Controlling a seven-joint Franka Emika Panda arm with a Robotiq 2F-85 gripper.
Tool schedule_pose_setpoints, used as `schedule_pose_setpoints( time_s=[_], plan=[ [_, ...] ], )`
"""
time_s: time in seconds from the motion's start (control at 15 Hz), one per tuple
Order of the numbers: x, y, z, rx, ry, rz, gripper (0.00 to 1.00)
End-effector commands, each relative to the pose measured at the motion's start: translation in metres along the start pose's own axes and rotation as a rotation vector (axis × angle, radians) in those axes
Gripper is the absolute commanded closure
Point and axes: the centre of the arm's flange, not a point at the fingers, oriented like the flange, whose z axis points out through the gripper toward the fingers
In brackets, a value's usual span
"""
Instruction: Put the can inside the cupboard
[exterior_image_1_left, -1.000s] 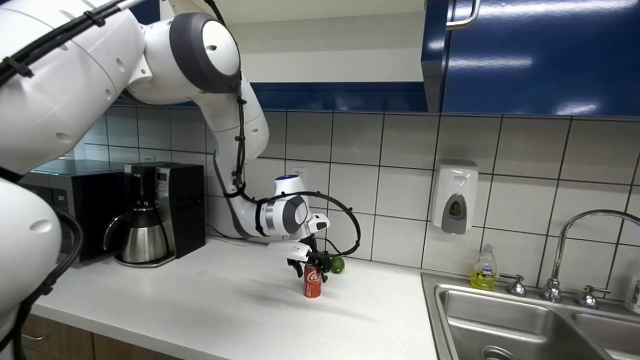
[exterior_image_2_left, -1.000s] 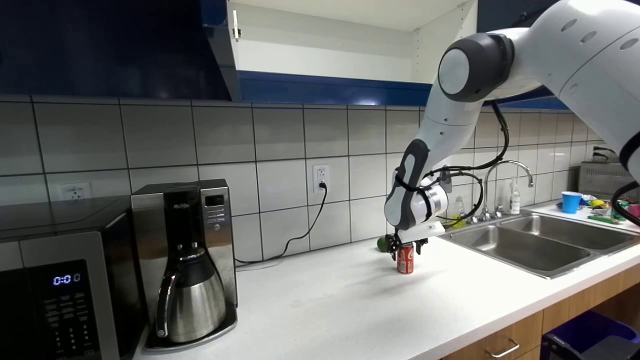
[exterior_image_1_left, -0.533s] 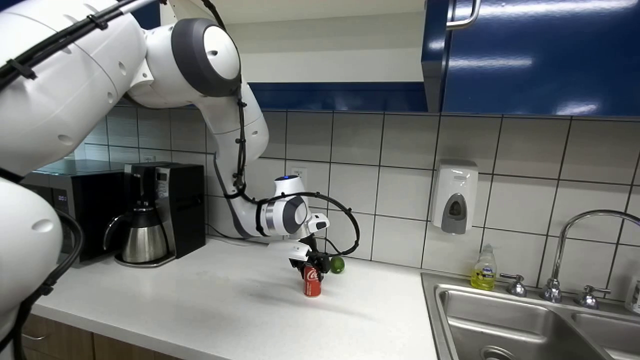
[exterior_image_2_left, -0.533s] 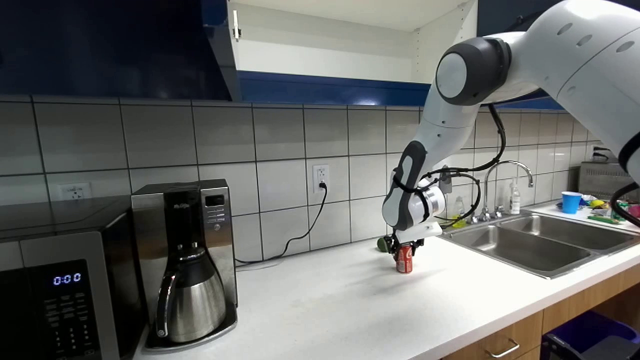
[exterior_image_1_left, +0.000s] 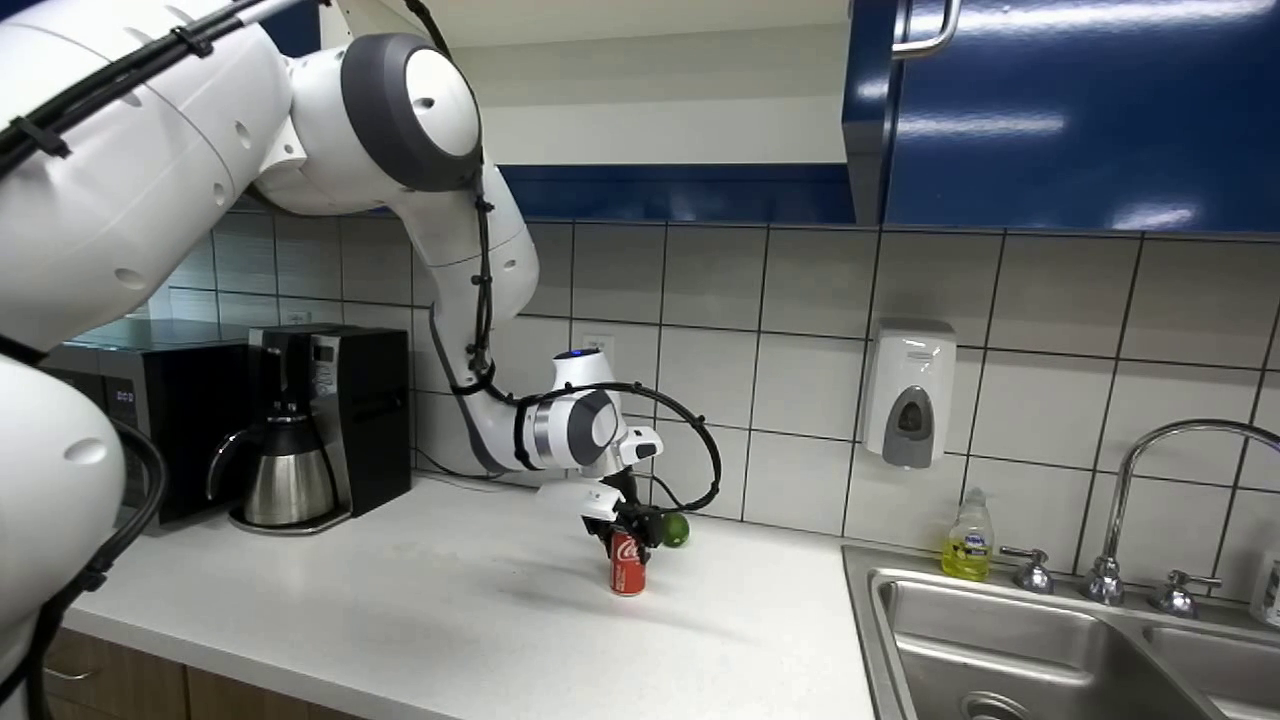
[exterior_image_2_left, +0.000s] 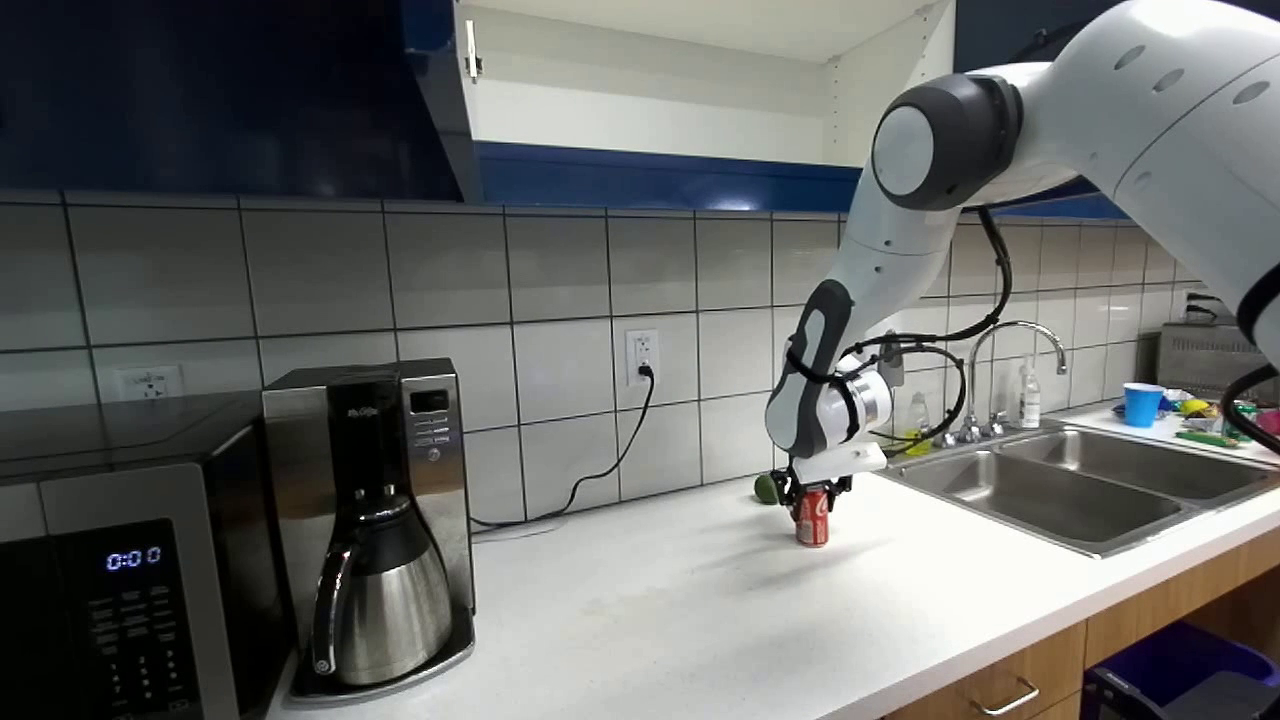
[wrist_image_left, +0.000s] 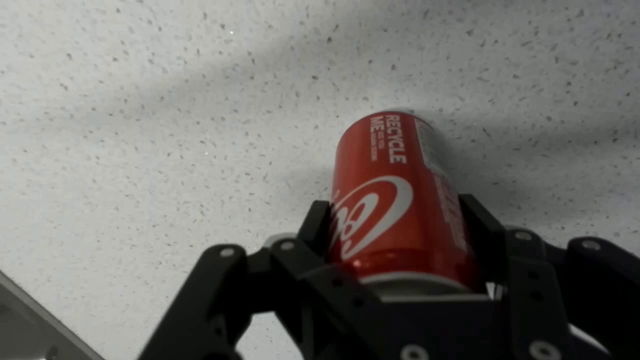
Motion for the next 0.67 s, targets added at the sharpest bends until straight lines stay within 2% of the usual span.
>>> schedule_pose_setpoints(
  time_s=[0.0, 0.6],
  plan=[
    [0.003, 0.004, -0.037, -0.017, -0.037, 0.015, 0.59],
    [-0.005, -0.002, -0.103, -0.026, -0.100, -0.042, 0.59]
  ],
)
